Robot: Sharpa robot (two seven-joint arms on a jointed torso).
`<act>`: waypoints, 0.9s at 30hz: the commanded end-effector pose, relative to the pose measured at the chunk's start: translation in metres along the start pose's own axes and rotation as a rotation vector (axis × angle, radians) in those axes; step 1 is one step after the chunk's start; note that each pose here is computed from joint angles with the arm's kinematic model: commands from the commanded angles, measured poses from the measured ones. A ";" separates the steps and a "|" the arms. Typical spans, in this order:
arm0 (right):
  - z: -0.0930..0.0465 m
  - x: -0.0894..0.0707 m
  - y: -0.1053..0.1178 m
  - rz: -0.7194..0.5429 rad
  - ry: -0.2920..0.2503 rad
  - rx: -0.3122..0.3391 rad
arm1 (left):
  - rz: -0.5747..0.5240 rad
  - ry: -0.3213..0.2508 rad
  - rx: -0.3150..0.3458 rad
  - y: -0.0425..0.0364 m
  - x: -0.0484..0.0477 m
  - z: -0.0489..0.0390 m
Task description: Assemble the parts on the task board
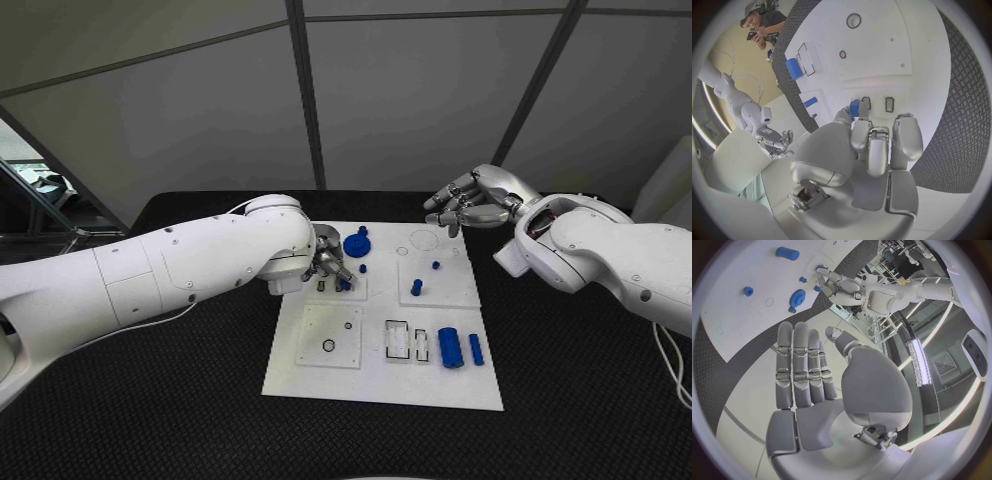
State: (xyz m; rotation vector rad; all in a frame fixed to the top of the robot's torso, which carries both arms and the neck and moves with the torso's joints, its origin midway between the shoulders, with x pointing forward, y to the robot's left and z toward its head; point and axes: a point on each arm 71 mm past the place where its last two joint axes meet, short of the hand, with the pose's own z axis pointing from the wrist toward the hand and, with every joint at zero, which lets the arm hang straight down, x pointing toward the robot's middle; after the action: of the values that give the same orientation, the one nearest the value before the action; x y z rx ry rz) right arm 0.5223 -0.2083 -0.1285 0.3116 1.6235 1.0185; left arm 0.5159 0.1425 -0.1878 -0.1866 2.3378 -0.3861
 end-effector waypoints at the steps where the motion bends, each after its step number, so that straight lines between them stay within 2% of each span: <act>1: 0.001 0.000 0.000 -0.006 0.014 0.001 | -0.083 -0.001 0.026 0.0008 0.0001 -0.0035; 12: 0.000 -0.003 -0.003 -0.010 0.012 0.009 | -0.140 -0.054 0.030 0.0125 -0.0025 -0.0148; 19: 0.000 -0.005 -0.002 -0.026 -0.014 -0.003 | -0.091 -0.125 0.031 0.0139 -0.0016 -0.0198; 27: 0.000 -0.006 -0.002 -0.055 -0.026 -0.011 | -0.030 -0.172 0.017 0.0153 0.0028 -0.0186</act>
State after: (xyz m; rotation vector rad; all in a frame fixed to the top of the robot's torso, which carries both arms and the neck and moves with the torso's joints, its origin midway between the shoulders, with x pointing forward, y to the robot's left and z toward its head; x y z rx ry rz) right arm 0.5248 -0.2141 -0.1294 0.2968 1.6212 0.9856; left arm 0.4979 0.1597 -0.1863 -0.2756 2.2308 -0.4247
